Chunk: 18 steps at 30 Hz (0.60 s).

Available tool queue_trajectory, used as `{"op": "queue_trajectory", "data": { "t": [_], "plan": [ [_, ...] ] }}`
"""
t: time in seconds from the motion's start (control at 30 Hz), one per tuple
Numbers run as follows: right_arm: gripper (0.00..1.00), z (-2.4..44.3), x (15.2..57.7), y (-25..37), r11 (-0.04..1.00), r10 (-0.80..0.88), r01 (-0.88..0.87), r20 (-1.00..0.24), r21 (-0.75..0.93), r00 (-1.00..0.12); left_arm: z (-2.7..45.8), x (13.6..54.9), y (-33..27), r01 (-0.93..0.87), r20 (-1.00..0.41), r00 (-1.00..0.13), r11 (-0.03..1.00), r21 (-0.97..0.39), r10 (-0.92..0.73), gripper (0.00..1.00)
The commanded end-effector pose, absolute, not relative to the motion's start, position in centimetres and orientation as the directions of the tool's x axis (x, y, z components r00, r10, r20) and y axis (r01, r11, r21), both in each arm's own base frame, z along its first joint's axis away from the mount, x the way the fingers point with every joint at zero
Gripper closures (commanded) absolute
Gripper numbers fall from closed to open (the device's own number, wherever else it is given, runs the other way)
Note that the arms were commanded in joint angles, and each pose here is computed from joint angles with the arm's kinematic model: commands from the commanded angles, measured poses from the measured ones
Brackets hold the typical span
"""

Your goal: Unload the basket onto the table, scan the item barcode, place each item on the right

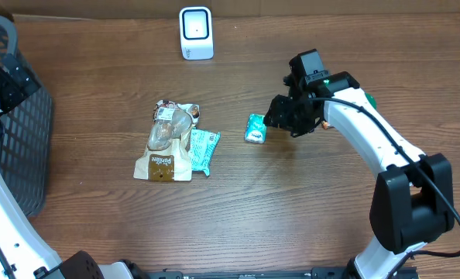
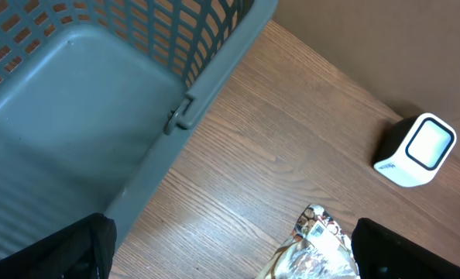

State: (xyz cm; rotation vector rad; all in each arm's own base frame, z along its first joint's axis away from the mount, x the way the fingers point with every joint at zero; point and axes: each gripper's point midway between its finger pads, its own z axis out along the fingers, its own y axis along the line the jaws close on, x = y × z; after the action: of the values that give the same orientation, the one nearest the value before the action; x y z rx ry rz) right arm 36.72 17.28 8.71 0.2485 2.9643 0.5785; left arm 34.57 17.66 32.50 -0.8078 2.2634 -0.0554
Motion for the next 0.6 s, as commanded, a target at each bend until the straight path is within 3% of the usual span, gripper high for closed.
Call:
{"op": "queue_trajectory", "data": {
  "t": [0.0, 0.07, 0.17, 0.57],
  "plan": [
    [0.34, 7.3, 35.6, 16.6, 0.884, 0.356, 0.332, -0.016, 0.329, -0.934, 32.8, 34.6, 17.7, -0.523, -0.633, -0.549, 0.815, -0.249, -0.546, 0.00],
    [0.23, 6.5, 35.2, 16.6, 0.877, 0.379, 0.357, -0.004, 0.322, -0.925, 32.8, 34.6, 17.7, -0.523, -0.633, -0.549, 0.815, -0.249, -0.546, 0.00],
    [0.19, 5.6, 34.9, 16.7, 0.873, 0.384, 0.363, 0.000, 0.325, -0.923, 32.8, 34.6, 17.7, -0.523, -0.633, -0.549, 0.815, -0.249, -0.546, 0.01],
    [0.38, 3.4, 34.9, 18.1, 0.859, 0.394, 0.354, -0.035, 0.371, -0.919, 32.8, 34.6, 17.7, -0.523, -0.633, -0.549, 0.815, -0.249, -0.546, 0.00]
  ]
}}
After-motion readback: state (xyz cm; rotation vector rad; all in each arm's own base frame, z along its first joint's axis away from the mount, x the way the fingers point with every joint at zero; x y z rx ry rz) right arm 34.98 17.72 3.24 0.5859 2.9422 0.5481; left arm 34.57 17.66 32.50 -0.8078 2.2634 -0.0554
